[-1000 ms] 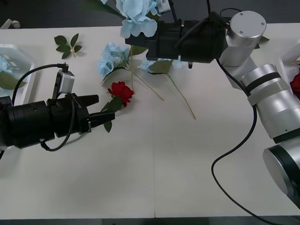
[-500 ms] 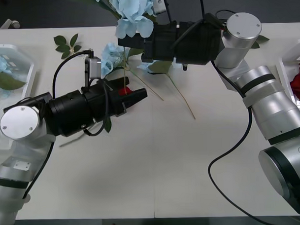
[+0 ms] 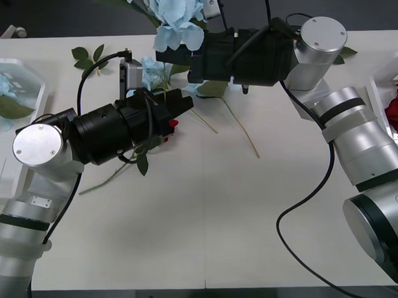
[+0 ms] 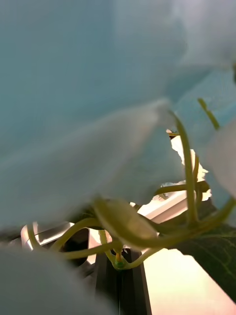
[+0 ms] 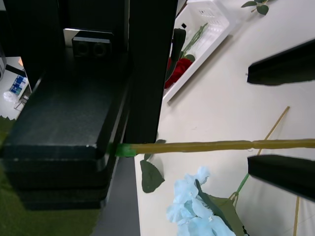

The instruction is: Put the red flowers into the right box and the blue flowers into the left box

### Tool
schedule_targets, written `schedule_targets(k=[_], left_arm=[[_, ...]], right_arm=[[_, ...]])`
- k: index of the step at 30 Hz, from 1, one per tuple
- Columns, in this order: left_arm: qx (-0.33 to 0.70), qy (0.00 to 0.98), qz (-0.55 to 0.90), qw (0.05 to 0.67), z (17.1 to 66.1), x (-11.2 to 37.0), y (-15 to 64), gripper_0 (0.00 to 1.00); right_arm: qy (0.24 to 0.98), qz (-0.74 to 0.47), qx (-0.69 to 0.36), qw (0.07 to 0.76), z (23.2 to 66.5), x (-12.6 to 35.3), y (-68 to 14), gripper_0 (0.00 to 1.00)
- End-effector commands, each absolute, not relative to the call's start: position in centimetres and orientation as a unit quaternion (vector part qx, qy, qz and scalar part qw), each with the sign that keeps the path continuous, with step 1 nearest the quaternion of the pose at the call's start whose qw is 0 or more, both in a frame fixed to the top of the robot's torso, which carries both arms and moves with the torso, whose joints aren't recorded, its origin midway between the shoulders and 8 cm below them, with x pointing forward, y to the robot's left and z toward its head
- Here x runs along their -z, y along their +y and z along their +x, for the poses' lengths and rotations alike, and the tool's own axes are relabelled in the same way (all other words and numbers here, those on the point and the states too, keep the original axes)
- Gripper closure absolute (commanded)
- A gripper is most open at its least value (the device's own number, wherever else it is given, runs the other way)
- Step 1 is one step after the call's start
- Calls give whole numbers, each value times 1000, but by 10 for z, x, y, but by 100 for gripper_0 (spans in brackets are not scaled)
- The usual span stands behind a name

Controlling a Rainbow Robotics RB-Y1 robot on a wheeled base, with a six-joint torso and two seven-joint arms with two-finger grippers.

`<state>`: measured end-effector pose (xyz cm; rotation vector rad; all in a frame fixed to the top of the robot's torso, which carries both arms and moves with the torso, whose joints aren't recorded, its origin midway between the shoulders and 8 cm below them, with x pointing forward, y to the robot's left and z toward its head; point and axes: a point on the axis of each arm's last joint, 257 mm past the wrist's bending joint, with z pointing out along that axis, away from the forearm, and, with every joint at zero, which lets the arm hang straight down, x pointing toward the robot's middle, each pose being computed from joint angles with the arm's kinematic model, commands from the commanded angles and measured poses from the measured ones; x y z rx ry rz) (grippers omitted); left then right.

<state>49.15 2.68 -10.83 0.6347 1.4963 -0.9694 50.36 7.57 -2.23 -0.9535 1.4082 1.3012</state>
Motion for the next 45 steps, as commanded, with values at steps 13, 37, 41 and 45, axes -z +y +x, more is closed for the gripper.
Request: schedule_targets(k=[13, 37, 41, 45], left_arm=[[422, 638, 276, 582, 489, 100, 28, 100], [350, 778, 215, 475, 473, 107, 247, 100], [241, 818, 182, 490, 472, 107, 327, 100], [126, 833, 137, 520, 470, 98, 406, 100]], right_arm=[[575, -408, -529, 473, 497, 19, 80, 94], [642, -468, -422, 435, 518, 54, -1, 14], [702, -455, -381, 392, 529, 75, -32, 14], [761, -446, -312, 352, 544, 93, -60, 14]])
